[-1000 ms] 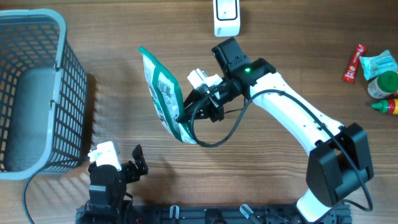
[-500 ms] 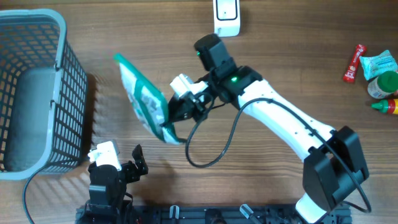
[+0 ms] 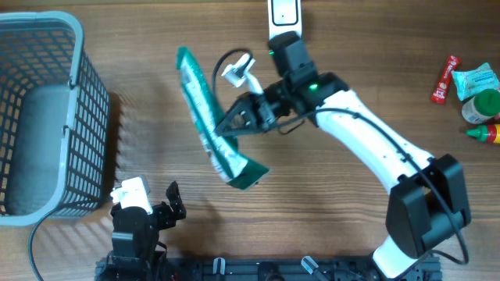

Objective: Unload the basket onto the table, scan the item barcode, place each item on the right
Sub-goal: 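Lift the gloves pack and hold it at the white scanner, then carry the gloves pack to the right edge and release it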

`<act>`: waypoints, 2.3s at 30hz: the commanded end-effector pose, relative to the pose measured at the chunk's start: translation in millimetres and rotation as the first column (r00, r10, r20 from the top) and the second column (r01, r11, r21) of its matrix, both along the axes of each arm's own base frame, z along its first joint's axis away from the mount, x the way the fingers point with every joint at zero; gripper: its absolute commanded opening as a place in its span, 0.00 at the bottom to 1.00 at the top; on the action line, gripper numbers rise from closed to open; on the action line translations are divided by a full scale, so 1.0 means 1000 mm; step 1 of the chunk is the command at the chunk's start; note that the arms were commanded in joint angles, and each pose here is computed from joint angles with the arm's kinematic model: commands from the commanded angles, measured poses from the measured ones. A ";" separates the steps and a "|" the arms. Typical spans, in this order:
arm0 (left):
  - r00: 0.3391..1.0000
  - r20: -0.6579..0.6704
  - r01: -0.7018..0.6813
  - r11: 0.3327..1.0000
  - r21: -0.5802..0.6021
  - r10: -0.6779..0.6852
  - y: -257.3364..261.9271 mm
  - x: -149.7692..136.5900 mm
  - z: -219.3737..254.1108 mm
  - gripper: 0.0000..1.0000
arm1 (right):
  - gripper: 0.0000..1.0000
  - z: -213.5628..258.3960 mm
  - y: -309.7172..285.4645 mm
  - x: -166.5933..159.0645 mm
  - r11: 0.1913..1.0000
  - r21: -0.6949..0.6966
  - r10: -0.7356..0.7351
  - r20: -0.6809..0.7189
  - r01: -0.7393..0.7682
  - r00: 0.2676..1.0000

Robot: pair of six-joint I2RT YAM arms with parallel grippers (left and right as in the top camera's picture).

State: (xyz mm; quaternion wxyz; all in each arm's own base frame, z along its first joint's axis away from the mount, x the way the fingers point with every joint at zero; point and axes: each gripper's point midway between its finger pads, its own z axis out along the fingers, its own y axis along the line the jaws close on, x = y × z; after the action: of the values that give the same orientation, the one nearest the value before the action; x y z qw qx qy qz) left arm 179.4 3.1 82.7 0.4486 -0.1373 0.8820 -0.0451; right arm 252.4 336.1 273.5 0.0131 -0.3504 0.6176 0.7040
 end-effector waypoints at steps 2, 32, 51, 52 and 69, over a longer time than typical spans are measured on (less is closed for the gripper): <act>1.000 0.006 0.017 1.000 0.007 -0.017 -0.002 0.001 0.000 1.00 | 0.04 0.014 -0.011 -0.007 0.999 0.038 0.027 -0.032 -0.026 0.999; 1.000 0.006 0.017 1.000 0.007 -0.017 -0.002 0.001 0.000 1.00 | 0.04 -0.176 -0.156 0.265 -0.037 -0.627 -0.209 0.766 0.778 0.608; 1.000 0.006 0.017 1.000 0.007 -0.017 -0.002 0.001 0.000 1.00 | 0.04 -0.184 -0.306 0.284 -0.315 -0.700 -0.428 0.708 0.642 0.562; 1.000 0.006 0.017 1.000 0.007 -0.017 -0.002 0.001 0.000 1.00 | 0.04 -0.190 -0.326 0.282 -0.339 -0.709 -0.447 0.700 0.619 0.557; 1.000 0.006 0.017 1.000 0.007 -0.017 -0.002 0.001 0.000 1.00 | 1.00 -0.074 -0.521 0.259 -0.489 -0.581 -0.708 0.700 0.651 0.092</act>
State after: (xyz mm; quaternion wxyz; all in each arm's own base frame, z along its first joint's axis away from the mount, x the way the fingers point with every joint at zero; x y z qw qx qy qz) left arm 179.3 3.1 82.5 0.4485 -0.1373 0.8820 -0.0450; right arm 498.3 -196.6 65.5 0.1348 0.2227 0.9653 -0.0196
